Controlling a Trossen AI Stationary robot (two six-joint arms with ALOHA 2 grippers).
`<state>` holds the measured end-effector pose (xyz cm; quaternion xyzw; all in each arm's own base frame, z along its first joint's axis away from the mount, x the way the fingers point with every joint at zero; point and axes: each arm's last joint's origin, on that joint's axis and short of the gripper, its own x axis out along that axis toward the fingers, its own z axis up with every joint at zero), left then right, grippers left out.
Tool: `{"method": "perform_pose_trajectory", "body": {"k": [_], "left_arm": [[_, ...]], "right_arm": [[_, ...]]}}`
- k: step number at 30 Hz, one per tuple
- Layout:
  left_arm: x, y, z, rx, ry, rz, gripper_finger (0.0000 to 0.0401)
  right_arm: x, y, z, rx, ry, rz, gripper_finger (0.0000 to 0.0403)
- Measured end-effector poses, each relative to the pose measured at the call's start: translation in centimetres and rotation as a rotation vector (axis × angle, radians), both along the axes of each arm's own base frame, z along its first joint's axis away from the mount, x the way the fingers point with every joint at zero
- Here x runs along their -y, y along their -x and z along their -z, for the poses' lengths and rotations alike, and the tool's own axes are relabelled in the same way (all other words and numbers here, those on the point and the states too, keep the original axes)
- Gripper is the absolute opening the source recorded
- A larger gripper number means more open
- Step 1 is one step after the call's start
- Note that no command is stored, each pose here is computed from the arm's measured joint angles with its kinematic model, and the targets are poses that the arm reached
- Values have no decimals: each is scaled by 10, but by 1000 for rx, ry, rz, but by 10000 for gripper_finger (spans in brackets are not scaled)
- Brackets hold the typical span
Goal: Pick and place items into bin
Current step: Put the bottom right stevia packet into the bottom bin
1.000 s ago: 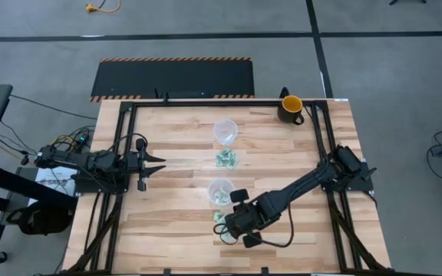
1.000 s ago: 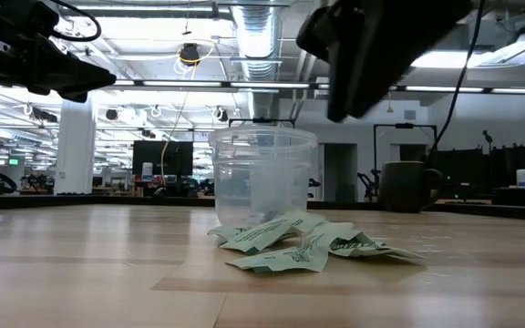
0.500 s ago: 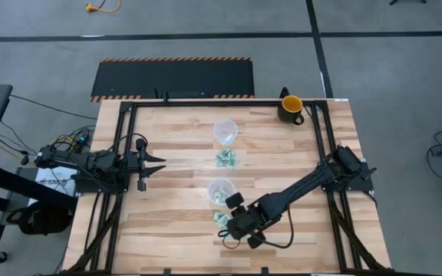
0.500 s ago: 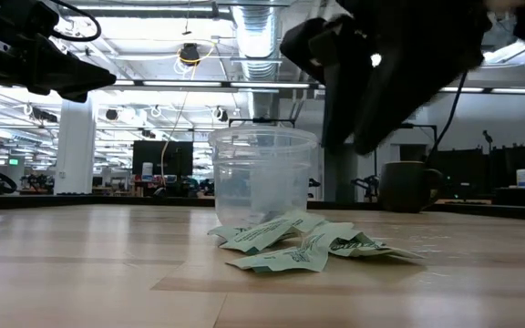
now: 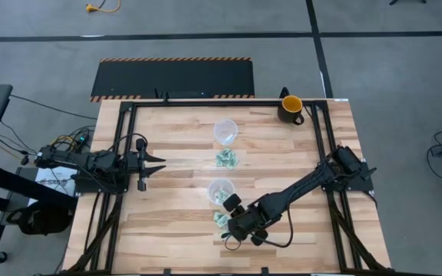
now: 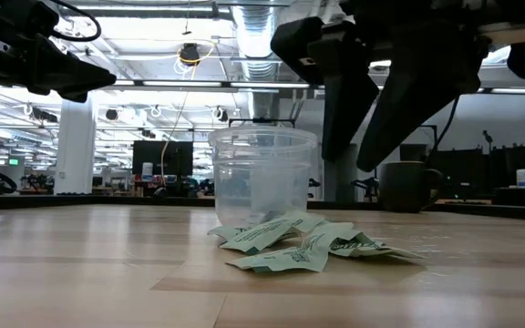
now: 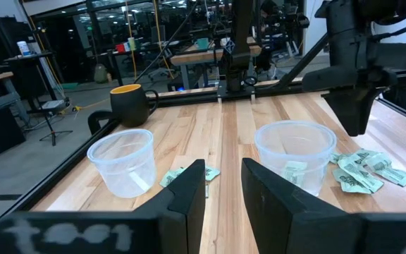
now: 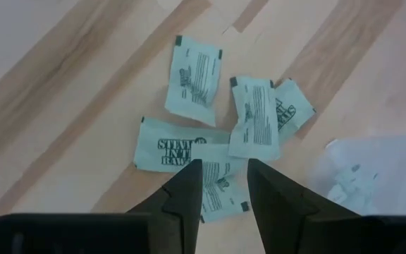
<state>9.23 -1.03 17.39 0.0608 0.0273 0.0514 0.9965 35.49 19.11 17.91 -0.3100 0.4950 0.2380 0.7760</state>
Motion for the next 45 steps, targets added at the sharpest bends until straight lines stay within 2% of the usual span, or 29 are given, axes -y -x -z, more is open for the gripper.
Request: {"method": "perform_pose_trajectory", "body": {"k": [5, 13, 19, 24, 35, 45], "left_arm": [[0, 0, 0, 0, 0, 0, 84], [0, 0, 0, 0, 0, 0, 84], [0, 0, 0, 1, 0, 0, 84], [0, 0, 0, 0, 0, 0, 84], [0, 0, 0, 1, 0, 0, 84], [0, 0, 0, 1, 0, 0, 84]], "right_arm": [[-1, 0, 0, 11, 10, -36, 108], [-20, 1, -5, 111, -11, -63, 107], [-26, 3, -6, 147, 21, -52, 107], [-38, 6, -9, 208, 6, -40, 107], [-48, 18, -6, 188, 56, -24, 107], [-45, 6, 38, 108, 126, -35, 107]]}}
